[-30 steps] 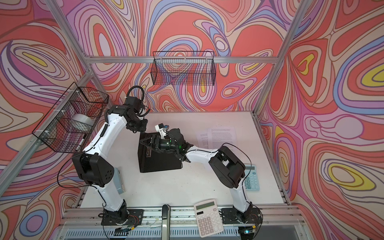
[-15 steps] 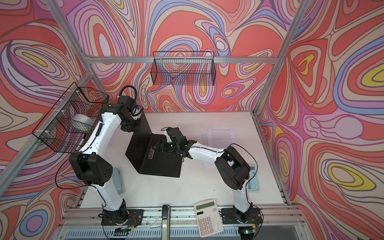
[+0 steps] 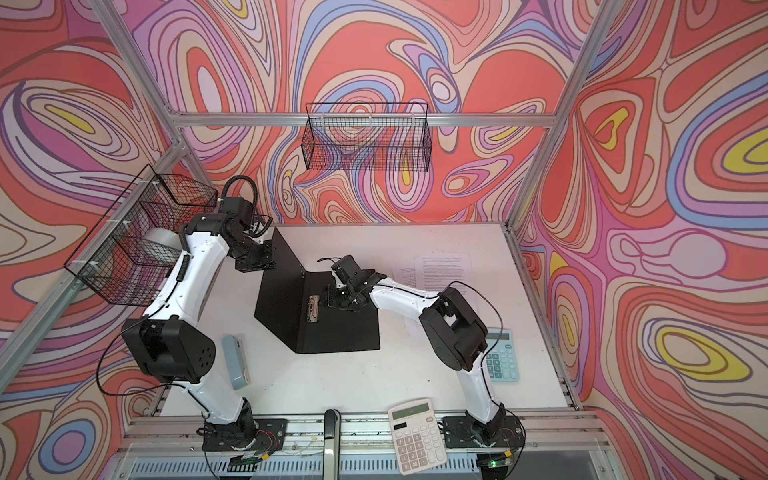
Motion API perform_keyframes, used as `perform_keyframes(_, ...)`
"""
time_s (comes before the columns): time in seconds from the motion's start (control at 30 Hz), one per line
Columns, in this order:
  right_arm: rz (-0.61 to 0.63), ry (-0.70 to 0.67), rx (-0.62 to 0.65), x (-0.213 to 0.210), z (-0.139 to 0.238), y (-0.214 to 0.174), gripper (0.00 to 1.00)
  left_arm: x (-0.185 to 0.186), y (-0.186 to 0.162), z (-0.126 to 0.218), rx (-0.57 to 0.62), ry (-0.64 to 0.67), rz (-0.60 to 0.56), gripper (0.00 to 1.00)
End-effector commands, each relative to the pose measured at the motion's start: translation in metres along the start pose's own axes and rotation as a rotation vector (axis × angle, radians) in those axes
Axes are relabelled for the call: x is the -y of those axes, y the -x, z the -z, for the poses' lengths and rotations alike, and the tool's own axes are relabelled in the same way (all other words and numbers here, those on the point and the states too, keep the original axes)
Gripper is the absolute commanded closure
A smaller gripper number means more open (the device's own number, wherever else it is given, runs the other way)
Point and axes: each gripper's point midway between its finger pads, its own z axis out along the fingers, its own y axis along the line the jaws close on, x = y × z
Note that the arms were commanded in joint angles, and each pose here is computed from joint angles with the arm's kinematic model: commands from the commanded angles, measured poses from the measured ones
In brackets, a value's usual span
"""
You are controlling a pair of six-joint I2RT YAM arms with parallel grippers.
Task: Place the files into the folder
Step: 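Lower the right gripper onto the metal clip inside the black folder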
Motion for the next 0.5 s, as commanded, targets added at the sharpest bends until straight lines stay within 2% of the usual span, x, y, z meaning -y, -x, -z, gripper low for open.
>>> perform_keyframes(0.0,0.007,0.009,-0.067,0.002,-0.009,-0.010,0.50,0.005,-0.010,0.008,0.000,-0.043,0.050,1.00)
perform_keyframes(0.07,0.000,0.031,-0.108,-0.001,-0.014,-0.016,0.54,0.005,-0.015,0.002,-0.010,-0.051,0.062,1.00)
perform_keyframes(0.2,-0.011,-0.011,-0.168,0.008,-0.026,-0.026,0.60,0.002,-0.019,-0.006,-0.025,-0.043,0.067,1.00)
perform_keyframes(0.47,-0.009,-0.032,-0.256,0.009,-0.042,-0.056,0.70,0.004,-0.019,-0.005,-0.030,-0.058,0.066,1.00)
